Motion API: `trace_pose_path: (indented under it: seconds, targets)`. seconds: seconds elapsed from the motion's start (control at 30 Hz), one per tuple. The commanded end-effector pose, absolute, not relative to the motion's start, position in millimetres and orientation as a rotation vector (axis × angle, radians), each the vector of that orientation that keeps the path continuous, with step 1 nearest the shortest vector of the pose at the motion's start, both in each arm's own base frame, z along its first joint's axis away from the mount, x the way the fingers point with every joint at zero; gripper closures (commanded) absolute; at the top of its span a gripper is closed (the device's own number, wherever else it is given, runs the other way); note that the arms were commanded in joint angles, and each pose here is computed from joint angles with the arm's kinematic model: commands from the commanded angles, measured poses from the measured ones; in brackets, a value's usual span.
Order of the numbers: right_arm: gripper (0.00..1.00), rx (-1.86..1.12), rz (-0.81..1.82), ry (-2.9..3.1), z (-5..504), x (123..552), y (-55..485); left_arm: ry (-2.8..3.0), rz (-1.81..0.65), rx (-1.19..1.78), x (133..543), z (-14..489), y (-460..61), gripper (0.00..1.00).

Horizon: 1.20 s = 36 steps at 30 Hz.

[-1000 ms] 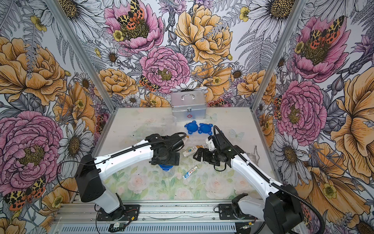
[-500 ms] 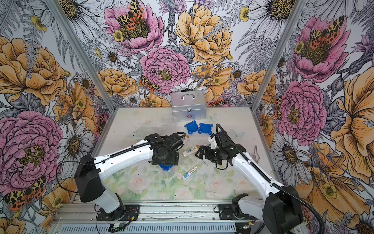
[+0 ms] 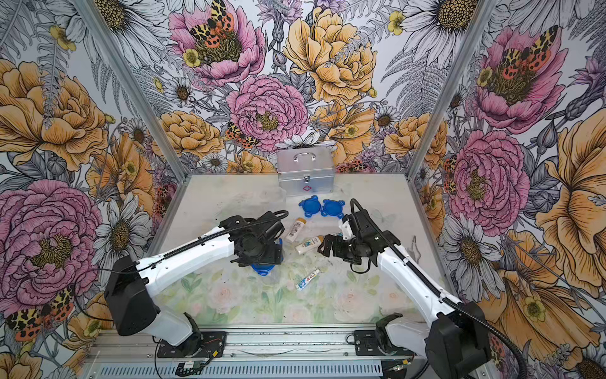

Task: Pack away toiletry kits
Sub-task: Pick up the container from the center of the board, then place the container at the center of the board.

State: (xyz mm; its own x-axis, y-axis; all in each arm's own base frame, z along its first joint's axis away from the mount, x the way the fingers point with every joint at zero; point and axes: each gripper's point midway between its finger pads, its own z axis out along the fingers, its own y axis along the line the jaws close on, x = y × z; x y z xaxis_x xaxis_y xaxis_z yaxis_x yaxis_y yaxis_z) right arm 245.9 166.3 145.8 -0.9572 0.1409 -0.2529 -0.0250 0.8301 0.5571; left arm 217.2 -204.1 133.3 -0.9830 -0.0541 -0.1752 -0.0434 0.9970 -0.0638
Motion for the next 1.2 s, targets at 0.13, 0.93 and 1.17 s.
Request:
trace_pose_path:
  seconds: [0.13, 0.93, 1.17]
  targets:
    - [0.01, 0.030, 0.806, 2.684, 165.2, 267.3, 169.3, 2.950, 0.035, -0.267, 214.2, 145.9, -110.0, 0.39]
    - [0.01, -0.164, 0.812, 2.664, 200.2, 294.1, 216.5, 2.720, 0.086, -0.741, 373.7, 178.2, 50.0, 0.41]
    - [0.01, -0.111, 0.764, 2.681, 198.7, 286.9, 207.7, 2.771, 0.062, -0.667, 434.1, 151.4, 49.4, 0.40]
